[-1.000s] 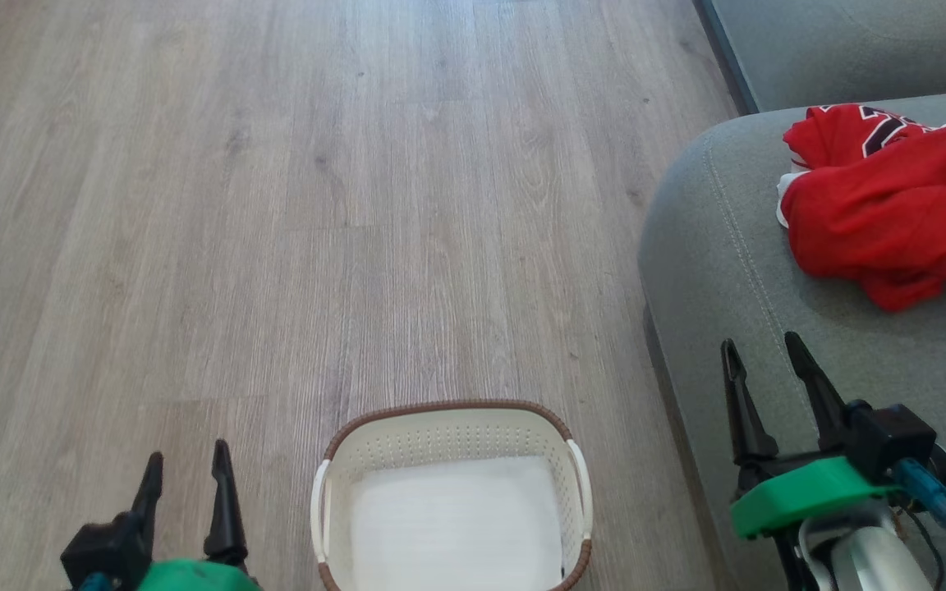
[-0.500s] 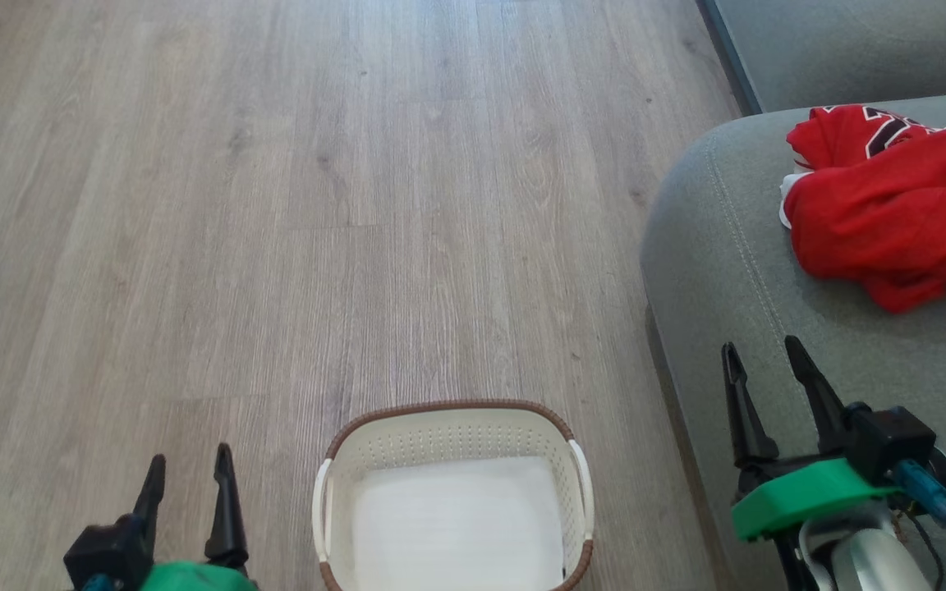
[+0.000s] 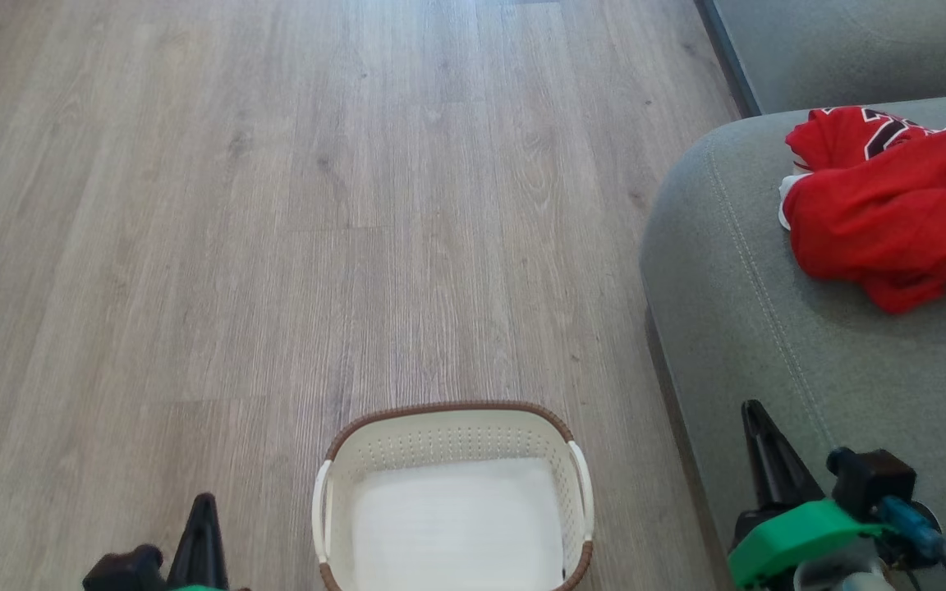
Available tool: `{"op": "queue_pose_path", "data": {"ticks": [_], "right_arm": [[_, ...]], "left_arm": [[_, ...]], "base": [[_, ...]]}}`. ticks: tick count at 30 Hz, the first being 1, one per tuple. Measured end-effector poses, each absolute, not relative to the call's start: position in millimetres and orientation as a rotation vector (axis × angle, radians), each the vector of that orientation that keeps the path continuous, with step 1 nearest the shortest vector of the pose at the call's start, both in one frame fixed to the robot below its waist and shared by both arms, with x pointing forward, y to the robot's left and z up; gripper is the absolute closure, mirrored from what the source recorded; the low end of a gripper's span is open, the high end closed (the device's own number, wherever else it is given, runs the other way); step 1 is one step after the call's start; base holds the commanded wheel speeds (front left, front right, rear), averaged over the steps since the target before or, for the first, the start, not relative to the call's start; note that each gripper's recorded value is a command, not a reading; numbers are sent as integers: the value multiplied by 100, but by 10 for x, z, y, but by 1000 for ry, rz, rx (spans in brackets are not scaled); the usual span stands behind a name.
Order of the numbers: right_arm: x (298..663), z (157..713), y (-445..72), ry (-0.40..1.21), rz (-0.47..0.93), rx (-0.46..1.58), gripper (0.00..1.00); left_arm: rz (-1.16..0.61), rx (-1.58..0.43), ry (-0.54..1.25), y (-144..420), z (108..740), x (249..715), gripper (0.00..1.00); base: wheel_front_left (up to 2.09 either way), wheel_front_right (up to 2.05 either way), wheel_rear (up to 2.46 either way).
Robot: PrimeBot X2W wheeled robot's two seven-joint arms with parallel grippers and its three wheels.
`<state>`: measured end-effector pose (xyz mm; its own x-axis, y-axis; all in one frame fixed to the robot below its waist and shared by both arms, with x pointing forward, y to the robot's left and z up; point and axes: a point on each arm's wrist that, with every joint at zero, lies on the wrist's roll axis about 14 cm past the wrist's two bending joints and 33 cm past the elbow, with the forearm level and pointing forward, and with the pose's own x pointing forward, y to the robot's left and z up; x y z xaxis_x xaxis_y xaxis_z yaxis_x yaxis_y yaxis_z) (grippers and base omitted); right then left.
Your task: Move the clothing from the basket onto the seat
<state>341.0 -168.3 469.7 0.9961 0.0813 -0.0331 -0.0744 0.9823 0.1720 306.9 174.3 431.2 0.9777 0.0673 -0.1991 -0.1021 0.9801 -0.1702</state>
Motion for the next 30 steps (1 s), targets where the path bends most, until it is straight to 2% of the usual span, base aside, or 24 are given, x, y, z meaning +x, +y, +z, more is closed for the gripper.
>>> {"op": "queue_pose_path", "data": {"ticks": [30], "right_arm": [[3458,4644,-1837,79,-18,507,100]], "left_arm": [[133,-510,272,1784,4213,3150,100]], "base": [[0,0,0]]}}
